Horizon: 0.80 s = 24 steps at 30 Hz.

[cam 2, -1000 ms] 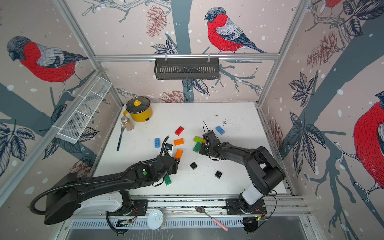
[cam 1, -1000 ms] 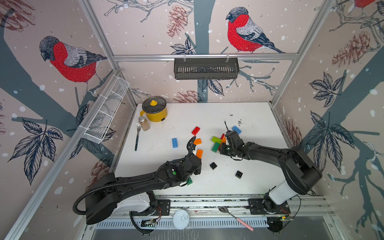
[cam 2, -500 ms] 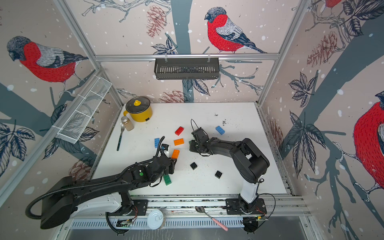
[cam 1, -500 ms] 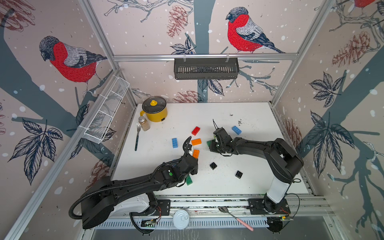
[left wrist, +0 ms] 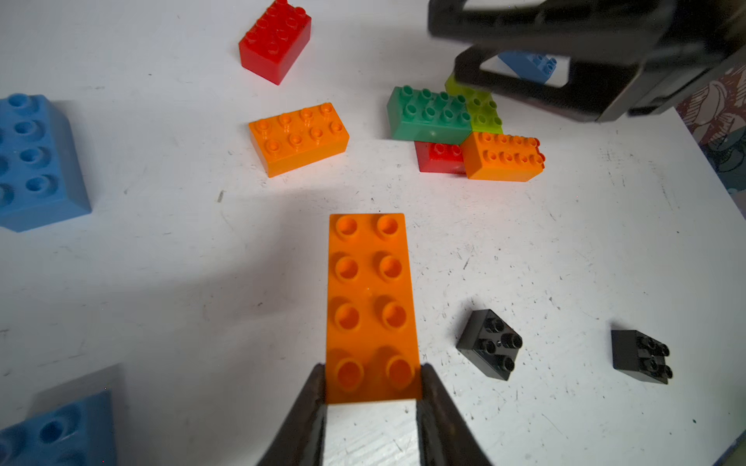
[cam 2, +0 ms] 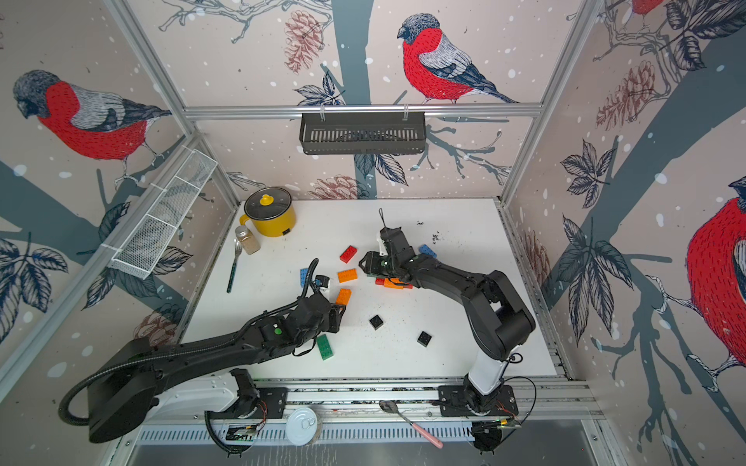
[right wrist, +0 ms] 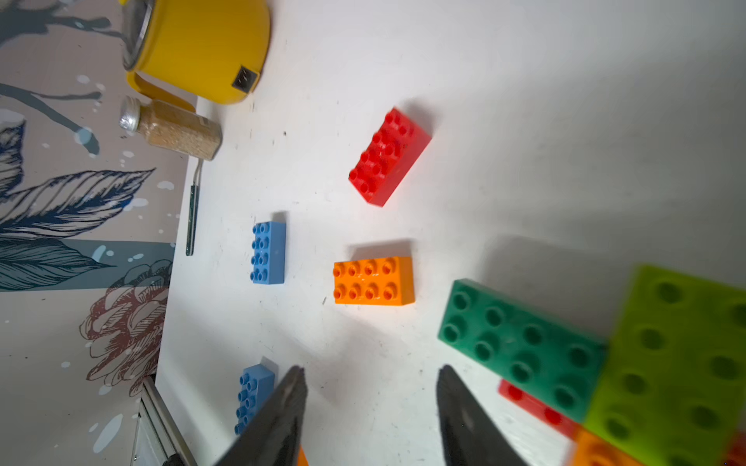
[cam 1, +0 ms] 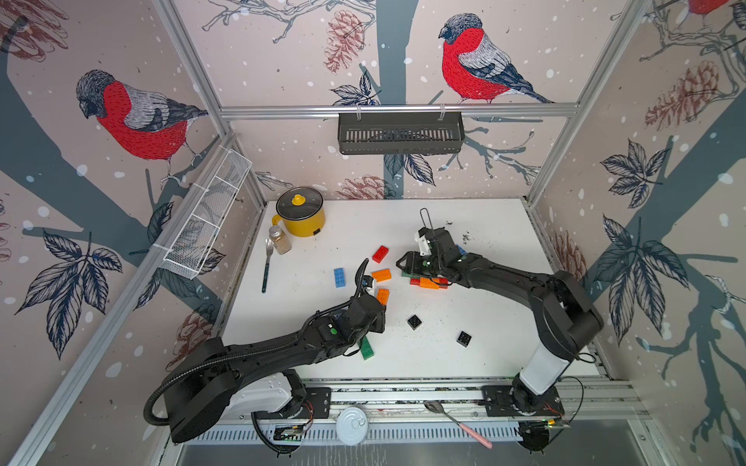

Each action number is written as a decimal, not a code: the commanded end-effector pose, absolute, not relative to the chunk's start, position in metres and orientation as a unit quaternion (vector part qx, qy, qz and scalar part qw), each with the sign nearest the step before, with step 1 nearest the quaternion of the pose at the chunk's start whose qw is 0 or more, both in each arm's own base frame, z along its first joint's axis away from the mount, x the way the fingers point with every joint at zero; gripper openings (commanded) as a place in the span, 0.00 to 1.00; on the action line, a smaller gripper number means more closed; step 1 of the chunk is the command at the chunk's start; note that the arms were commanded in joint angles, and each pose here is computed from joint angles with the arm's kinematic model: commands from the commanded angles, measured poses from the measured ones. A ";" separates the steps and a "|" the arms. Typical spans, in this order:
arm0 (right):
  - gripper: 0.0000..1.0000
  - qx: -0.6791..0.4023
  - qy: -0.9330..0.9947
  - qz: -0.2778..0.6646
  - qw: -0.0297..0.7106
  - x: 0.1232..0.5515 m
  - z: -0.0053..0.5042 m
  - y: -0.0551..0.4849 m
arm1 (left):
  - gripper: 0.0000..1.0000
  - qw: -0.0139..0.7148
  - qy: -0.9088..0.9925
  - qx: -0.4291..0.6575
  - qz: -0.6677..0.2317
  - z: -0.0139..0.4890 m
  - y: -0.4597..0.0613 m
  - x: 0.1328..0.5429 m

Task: Assemble a small pinwheel with lego
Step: Adjust the lego brick at the center of the board, then assemble the lego brick with the lego brick.

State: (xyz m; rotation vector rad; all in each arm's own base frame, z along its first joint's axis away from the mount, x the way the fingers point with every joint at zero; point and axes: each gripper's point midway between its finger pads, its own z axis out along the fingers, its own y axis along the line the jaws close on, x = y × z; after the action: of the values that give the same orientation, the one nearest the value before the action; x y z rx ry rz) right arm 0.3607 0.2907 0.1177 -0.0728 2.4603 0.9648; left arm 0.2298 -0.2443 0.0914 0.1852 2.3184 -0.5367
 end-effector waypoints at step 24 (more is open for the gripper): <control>0.99 -0.011 0.894 0.405 0.190 0.366 0.065 0.226 | 0.15 0.379 0.894 0.125 -0.205 0.074 -0.321 0.294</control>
State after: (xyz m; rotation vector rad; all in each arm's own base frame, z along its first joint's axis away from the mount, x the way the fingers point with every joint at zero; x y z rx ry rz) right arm 0.3703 0.2202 0.0577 -0.0116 2.5355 1.0839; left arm 0.2844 -0.3130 0.0656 0.2955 2.3343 -0.5146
